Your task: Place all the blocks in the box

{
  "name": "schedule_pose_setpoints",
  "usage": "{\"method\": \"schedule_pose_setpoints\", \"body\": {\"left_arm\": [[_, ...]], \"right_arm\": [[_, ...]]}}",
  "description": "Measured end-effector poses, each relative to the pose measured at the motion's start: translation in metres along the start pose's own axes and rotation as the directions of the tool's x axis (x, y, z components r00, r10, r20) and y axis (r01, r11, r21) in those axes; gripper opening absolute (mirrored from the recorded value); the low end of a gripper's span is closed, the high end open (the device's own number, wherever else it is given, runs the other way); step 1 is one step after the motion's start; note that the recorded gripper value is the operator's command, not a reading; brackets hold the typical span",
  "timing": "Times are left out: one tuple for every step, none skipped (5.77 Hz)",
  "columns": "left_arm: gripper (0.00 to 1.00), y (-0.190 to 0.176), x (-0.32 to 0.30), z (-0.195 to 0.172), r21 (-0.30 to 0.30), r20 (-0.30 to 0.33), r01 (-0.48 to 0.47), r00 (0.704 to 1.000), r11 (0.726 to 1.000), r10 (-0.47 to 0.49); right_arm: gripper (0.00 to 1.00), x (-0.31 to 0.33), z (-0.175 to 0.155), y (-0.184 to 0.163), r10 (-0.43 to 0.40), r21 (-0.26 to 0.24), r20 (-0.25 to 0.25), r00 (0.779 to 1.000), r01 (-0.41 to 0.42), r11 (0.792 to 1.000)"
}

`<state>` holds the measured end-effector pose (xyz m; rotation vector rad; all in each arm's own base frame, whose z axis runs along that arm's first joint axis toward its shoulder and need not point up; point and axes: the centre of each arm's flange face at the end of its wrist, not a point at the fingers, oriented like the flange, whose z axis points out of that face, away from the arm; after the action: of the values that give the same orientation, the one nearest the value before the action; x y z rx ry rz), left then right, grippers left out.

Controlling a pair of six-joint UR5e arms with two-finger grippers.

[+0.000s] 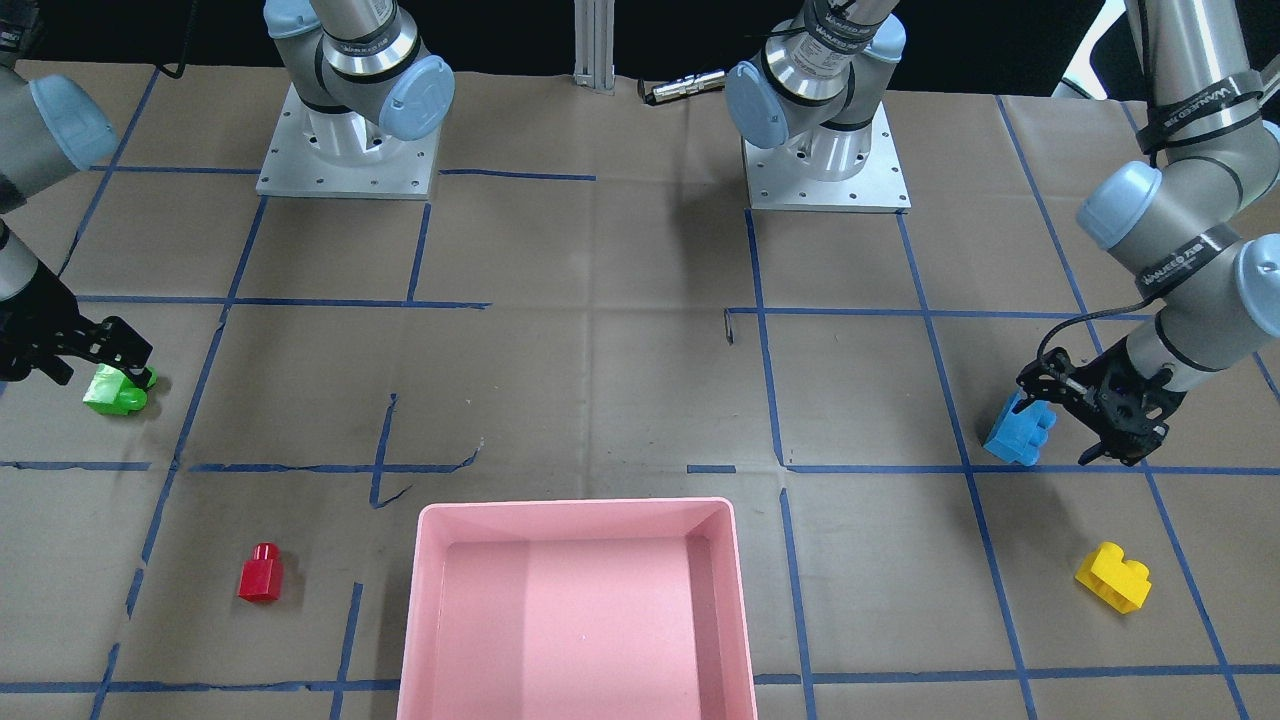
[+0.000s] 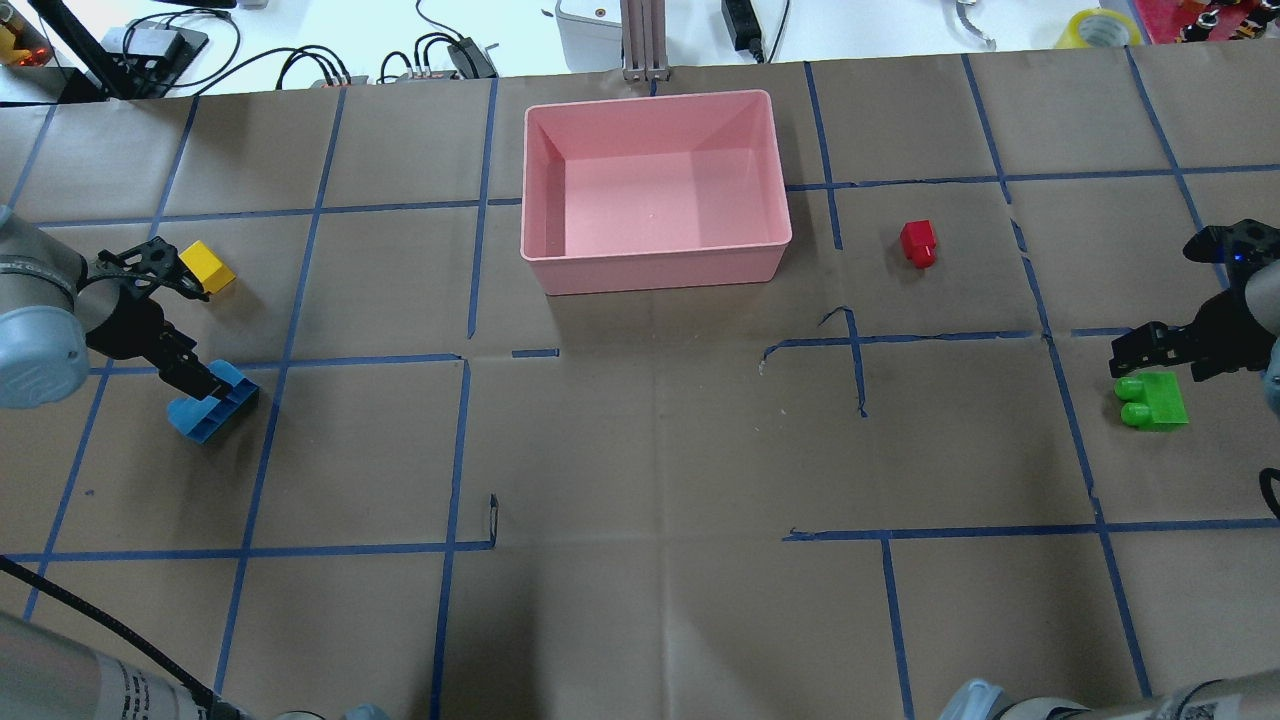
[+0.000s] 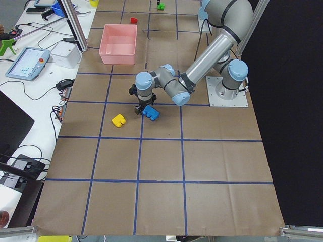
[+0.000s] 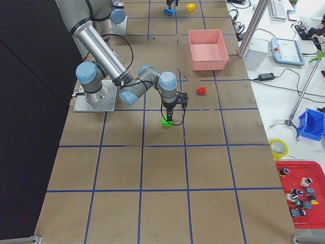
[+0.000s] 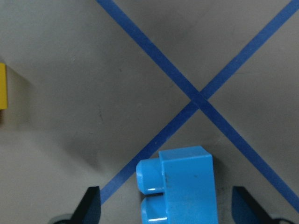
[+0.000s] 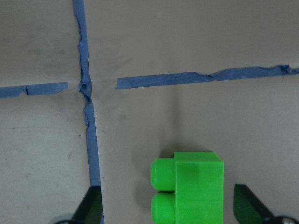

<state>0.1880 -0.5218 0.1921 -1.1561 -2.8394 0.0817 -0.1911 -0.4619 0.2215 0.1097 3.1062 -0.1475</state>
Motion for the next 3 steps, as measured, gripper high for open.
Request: {"method": "schedule_pose_setpoints", "body": {"left_arm": [[1.0,0.004,0.007,0.01,0.0,0.004,0.003,1.0,1.0,-0.003],[0.96,0.008,0.01,0.015,-0.001,0.006,0.006,1.0,1.0,-0.006],[0.7,0.011,0.01,0.017,-0.001,0.005,0.008,1.0,1.0,-0.008]], "right_arm": [[0.99,0.002,0.007,0.0,-0.012,0.011,-0.011,1.0,0.012,1.0],[0.99,0.003,0.018,0.001,-0.023,0.007,-0.011,1.0,0.023,1.0],[0.99,0.004,0.026,0.003,-0.026,0.003,-0.012,1.0,0.026,1.0]]}}
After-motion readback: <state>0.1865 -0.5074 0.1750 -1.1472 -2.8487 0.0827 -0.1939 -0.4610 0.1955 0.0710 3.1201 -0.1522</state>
